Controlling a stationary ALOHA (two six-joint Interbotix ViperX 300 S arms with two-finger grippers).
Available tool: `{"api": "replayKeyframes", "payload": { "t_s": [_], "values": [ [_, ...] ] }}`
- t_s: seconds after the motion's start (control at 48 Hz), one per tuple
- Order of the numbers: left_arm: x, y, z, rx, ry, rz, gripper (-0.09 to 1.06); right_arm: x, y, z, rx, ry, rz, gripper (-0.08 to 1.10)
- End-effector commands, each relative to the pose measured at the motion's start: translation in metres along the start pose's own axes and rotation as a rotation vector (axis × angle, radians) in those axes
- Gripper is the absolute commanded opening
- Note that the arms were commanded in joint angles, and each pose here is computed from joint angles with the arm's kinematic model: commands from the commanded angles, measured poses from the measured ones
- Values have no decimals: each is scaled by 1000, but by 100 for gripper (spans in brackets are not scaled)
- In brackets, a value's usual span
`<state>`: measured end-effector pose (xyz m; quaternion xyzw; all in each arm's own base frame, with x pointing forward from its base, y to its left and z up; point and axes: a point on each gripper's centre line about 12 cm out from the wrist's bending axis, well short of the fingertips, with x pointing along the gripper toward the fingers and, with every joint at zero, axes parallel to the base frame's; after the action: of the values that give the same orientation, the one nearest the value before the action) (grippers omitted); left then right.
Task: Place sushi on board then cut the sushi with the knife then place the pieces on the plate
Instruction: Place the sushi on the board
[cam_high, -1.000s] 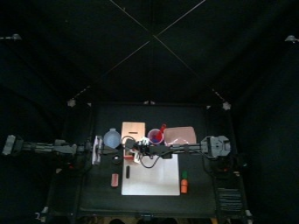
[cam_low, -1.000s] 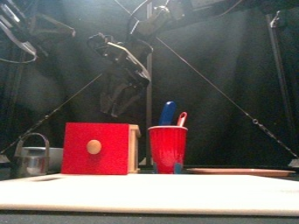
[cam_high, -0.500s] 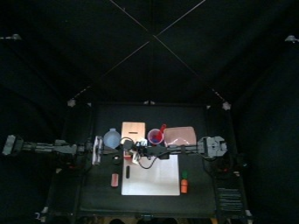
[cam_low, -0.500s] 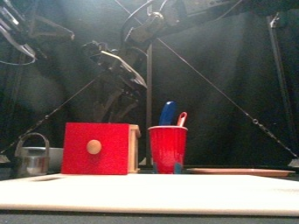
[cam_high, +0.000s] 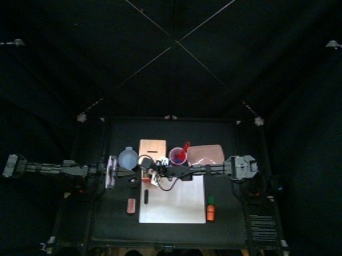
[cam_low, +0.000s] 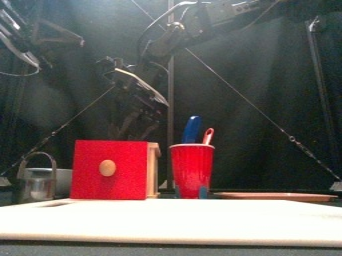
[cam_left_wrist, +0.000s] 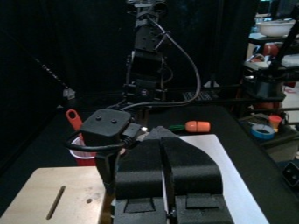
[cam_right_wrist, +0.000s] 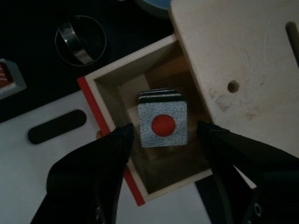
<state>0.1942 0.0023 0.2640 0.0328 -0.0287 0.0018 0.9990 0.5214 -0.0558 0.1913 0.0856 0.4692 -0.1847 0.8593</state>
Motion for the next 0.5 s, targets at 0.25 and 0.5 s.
{"api": "replayKeyframes", "payload": {
  "t_s": [0.25,0.5],
  "values": [
    [2,1,6,4,-26,4,7,-8,-7,9,29,-31,-4,91],
    [2,1,6,2,-24,4,7,-1,-7,9,32,-23,-8,82]
  ]
}}
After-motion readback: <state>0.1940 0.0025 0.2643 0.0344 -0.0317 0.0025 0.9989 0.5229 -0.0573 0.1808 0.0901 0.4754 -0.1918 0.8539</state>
